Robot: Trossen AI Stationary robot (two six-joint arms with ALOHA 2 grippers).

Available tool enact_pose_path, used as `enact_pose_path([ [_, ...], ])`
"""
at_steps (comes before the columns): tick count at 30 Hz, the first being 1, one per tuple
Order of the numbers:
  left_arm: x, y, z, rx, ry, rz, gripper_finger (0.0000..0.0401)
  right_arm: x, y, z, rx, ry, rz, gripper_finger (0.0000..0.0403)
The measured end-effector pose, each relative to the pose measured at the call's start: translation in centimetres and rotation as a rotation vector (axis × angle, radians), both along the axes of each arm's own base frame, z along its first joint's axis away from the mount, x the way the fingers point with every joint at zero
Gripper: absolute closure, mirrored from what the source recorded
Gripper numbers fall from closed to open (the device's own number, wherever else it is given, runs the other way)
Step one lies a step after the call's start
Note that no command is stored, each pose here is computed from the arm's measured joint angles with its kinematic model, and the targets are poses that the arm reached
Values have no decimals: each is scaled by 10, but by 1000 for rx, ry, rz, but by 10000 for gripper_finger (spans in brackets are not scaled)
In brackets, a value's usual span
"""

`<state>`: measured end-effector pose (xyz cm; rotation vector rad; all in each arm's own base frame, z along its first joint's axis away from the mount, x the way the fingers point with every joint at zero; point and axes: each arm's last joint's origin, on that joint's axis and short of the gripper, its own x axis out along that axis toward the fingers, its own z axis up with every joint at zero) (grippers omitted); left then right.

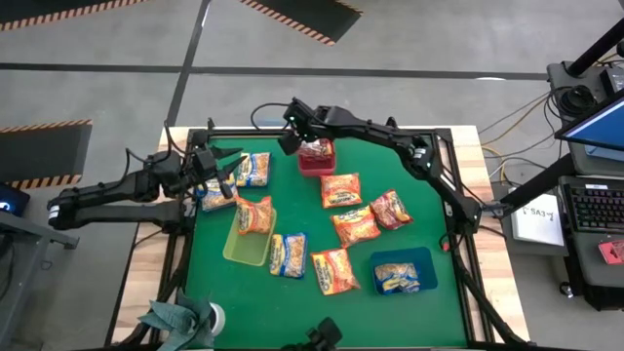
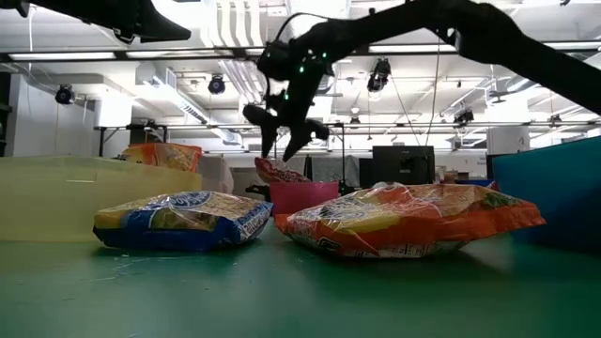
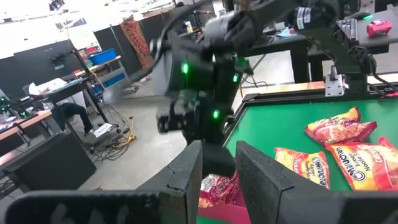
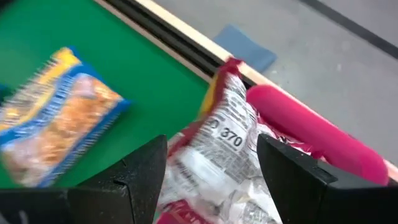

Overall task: Sort Maruchan noodles
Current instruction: Put the noodle pack into the red bin

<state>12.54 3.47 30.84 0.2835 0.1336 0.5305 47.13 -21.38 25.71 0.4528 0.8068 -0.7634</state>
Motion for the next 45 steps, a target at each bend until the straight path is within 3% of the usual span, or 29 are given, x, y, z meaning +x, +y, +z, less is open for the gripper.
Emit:
enact_pose_path([
  [11, 0, 0, 0, 0, -1, 0, 320, 4, -4, -18, -42, 50, -51, 198],
  [23, 0, 0, 0, 0, 0, 0, 320, 4, -3, -14, -59, 56, -19, 386],
  [35, -1, 0, -1, -3, 15, 0, 320, -7, 8, 38, -1, -106, 152, 394],
  [45, -13, -3, -2, -19, 15, 1, 320, -2, 9, 42, -7, -174, 226, 394],
])
